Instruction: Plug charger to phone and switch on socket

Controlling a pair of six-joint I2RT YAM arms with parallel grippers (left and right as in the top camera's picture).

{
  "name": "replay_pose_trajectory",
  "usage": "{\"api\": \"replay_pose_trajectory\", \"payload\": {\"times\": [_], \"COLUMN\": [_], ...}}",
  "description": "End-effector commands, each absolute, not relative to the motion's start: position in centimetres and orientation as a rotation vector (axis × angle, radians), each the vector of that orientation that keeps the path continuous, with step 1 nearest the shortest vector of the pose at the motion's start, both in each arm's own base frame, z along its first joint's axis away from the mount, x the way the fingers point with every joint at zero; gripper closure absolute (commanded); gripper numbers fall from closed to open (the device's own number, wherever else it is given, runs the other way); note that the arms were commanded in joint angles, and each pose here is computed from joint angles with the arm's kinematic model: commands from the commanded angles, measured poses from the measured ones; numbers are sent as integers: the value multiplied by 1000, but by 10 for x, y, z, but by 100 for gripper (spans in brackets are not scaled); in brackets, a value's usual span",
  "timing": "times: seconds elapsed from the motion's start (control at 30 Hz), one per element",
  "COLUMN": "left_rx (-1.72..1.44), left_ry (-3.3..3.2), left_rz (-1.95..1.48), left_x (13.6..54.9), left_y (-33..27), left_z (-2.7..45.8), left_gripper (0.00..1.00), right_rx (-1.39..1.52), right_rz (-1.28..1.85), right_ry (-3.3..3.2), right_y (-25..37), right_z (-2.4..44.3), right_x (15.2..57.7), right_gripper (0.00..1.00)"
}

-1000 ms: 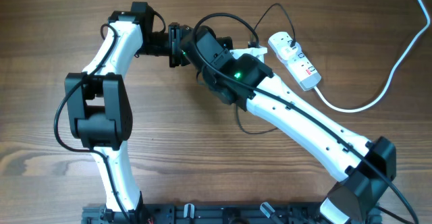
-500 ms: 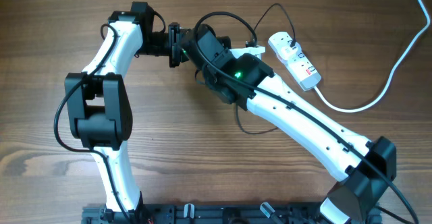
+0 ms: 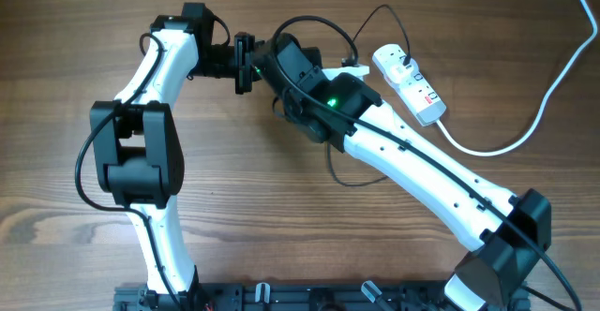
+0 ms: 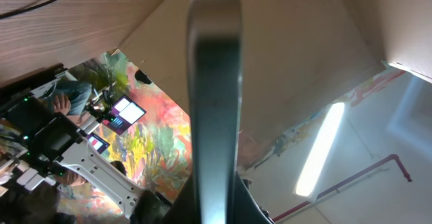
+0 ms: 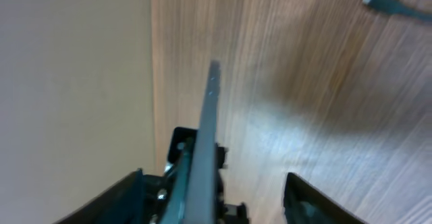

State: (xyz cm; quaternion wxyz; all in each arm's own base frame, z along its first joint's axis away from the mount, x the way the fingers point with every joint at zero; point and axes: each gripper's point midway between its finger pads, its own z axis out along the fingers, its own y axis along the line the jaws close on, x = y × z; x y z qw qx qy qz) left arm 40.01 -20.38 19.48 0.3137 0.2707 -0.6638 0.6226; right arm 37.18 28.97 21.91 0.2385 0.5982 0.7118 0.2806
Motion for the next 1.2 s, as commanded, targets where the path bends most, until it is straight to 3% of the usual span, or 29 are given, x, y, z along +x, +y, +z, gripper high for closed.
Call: {"api": "replay_pose_trajectory", "payload": {"times": [0.0,0.17,0.23,0.27,0.33,0.43,0.63,0.8,0.93,1.17], "left_rx": [664,584,545,518,455,354,384,913,1301,1320], "left_ry": [-1753,-1854,-1903,-1947,-2043,-2158,-2721,-3204,-3188,-3142], "left_rz": [1692,1745,1765,1772,1781,1782,1427,664,162,31], "left_x": [396,398,398,398,397,390,386,386,363,351], "left_y": [-205,-205,-205,-204,-204,-205,-174,-80,-23,-12], "left_z": [215,210,207,203,197,198,209,217,215,202], "left_gripper": [96,96,96,96,96,96,96,96,96,96], "right_rx": [1629,1574,1418,1335,1123,861,559,550,426,325], "right_rz": [733,588,501,464,357,181,54,-2,17,-79], "right_ry": [1928,1831,1844,1872,1968,2127,2486,2607,2750,3014], "right_y": [280,225,200,193,175,147,115,111,133,173], "right_z": [228,262,286,294,308,310,273,249,216,118], "right_x": [368,348,343,342,341,337,330,324,330,337], "right_gripper": [24,21,20,18,0,0,0,0,1,0]}}
